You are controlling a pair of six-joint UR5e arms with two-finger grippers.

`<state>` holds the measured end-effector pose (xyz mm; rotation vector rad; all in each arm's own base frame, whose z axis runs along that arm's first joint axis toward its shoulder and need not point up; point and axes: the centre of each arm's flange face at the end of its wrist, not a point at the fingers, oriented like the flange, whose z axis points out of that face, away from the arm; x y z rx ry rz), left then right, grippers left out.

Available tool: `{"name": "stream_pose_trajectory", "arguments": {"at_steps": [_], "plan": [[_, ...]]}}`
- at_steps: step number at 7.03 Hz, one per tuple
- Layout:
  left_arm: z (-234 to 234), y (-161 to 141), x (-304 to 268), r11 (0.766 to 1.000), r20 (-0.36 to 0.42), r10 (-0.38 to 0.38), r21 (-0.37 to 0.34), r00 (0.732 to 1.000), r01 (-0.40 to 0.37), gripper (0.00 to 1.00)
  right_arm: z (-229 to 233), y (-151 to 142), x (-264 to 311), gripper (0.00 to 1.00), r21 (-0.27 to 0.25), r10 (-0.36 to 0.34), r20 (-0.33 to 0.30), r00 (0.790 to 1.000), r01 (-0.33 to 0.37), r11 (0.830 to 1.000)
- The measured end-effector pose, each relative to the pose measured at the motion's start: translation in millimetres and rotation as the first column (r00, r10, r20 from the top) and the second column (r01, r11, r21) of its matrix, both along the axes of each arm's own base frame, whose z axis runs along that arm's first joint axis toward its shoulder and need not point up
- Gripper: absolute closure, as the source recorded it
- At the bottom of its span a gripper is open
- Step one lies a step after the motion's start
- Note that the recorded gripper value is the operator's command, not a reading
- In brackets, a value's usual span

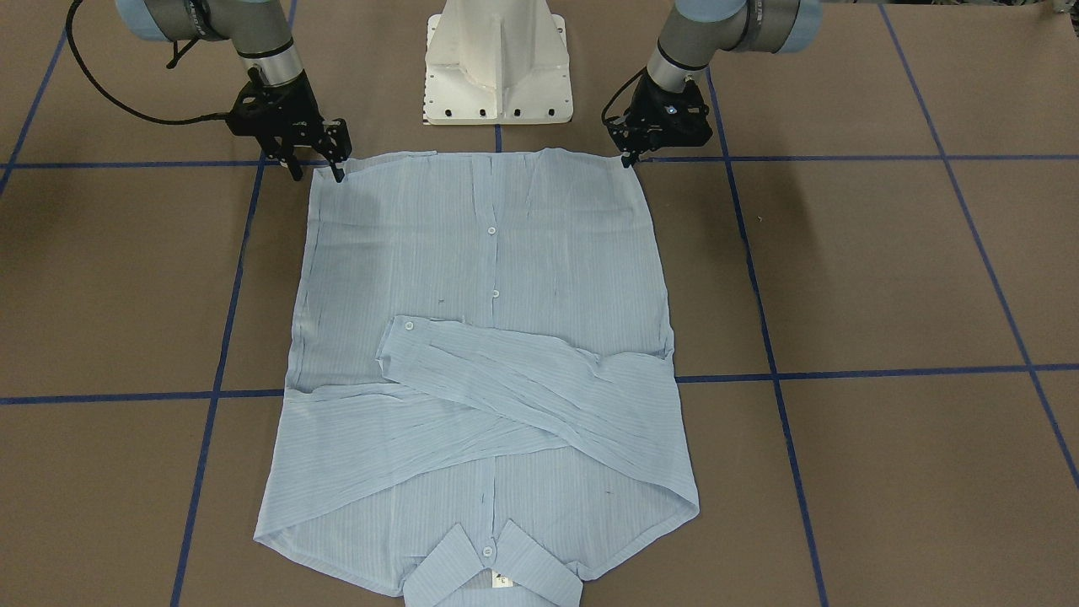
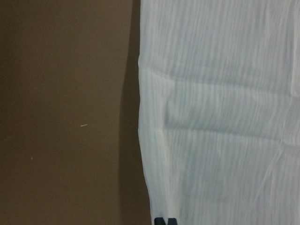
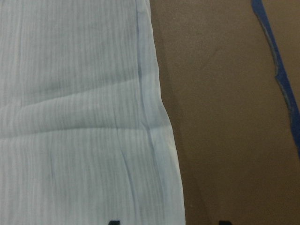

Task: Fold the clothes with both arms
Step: 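Grasp the hem corners nearest the robot with both grippers, then lift the hem with both grippers and fold it toward the collar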

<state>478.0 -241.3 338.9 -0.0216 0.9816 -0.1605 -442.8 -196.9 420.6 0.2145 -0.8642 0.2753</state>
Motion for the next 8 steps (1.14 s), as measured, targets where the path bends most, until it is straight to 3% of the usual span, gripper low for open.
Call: {"name": "stream_pose_trajectory", "arguments": {"at_steps": [1,5,8], "plan": [[0.3,0.1,0.0,1.0,0.001,0.0,0.0,1.0,0.0,1.0,0.3,2.8,-1.3,1.0,0.002,0.002,-0.001,1.0,-0.002,1.0],[0.4,0.7,0.2,1.0,0.001,0.002,0.0,1.0,-0.002,1.0,-0.9,3.1,-0.1,1.0,0.001,0.004,-0.007,1.0,-0.004,1.0],[-14.7,4.8,-11.5,1.0,-0.027,0.019,0.002,0.999,-0.019,1.0,-41.4,10.1,23.2,1.0,-0.048,-0.042,-0.048,0.998,0.04,0.998]]}}
